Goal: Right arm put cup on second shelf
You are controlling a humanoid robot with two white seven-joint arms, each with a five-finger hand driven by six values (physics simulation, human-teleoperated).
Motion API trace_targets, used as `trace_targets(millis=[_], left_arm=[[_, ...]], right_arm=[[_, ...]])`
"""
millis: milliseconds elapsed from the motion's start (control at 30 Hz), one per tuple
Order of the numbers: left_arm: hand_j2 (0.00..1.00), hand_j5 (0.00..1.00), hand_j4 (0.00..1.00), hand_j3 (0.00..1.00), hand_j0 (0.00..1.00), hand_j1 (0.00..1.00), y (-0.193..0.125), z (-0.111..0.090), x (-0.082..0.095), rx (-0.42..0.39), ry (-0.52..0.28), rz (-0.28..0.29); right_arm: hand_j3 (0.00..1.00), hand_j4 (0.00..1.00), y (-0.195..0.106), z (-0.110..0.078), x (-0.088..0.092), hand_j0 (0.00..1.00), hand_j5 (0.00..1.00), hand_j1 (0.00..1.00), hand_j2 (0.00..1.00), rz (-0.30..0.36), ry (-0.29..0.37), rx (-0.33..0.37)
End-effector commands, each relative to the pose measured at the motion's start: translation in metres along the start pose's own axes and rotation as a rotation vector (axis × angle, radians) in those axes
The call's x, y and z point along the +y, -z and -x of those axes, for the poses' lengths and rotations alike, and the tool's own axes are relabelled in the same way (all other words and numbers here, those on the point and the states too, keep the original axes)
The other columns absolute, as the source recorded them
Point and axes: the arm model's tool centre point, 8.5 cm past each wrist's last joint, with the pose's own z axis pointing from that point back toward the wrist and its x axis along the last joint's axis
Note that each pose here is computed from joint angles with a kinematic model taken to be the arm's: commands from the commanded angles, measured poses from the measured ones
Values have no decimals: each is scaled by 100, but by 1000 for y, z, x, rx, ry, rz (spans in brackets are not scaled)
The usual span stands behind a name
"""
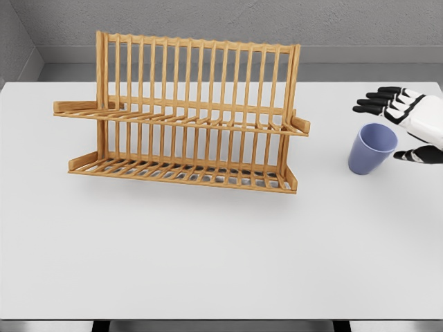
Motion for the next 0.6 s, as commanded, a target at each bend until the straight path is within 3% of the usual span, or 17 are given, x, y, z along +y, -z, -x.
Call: trace_targets(millis=[0,100,167,233,300,333,400,467,567], left_arm=[[100,100,100,100,100,100,0,0,0,0,-1,1],[100,100,100,100,100,100,0,0,0,0,-1,0],[100,100,100,100,100,100,0,0,0,1,-1,1],[100,100,100,100,100,100,0,0,0,0,-1,1],[100,100,100,100,100,100,0,0,0,1,-1,0],[100,100,100,100,100,100,0,0,0,0,-1,1],[100,100,100,100,100,100,0,0,0,0,-1,1],[100,100,100,100,100,100,0,0,0,0,-1,1],[100,100,100,100,100,100,0,0,0,0,-1,0]], right_arm=[[100,100,1,-2,-2,100,100,100,100,3,1,-7],[100,100,-5,6,-3,100,100,100,100,15,14,19],[100,100,-25,34,9,100,100,100,100,-25,39,123],[100,100,-30,42,13,100,100,100,100,-72,37,149],[100,100,-47,63,18,100,100,100,100,-264,54,223],[100,100,-54,71,17,100,100,100,100,-321,59,251],[100,100,-63,81,26,100,100,100,100,-357,85,291],[100,100,-56,90,34,100,100,100,100,-369,103,299],[100,100,-7,107,44,100,100,100,100,-378,135,264]])
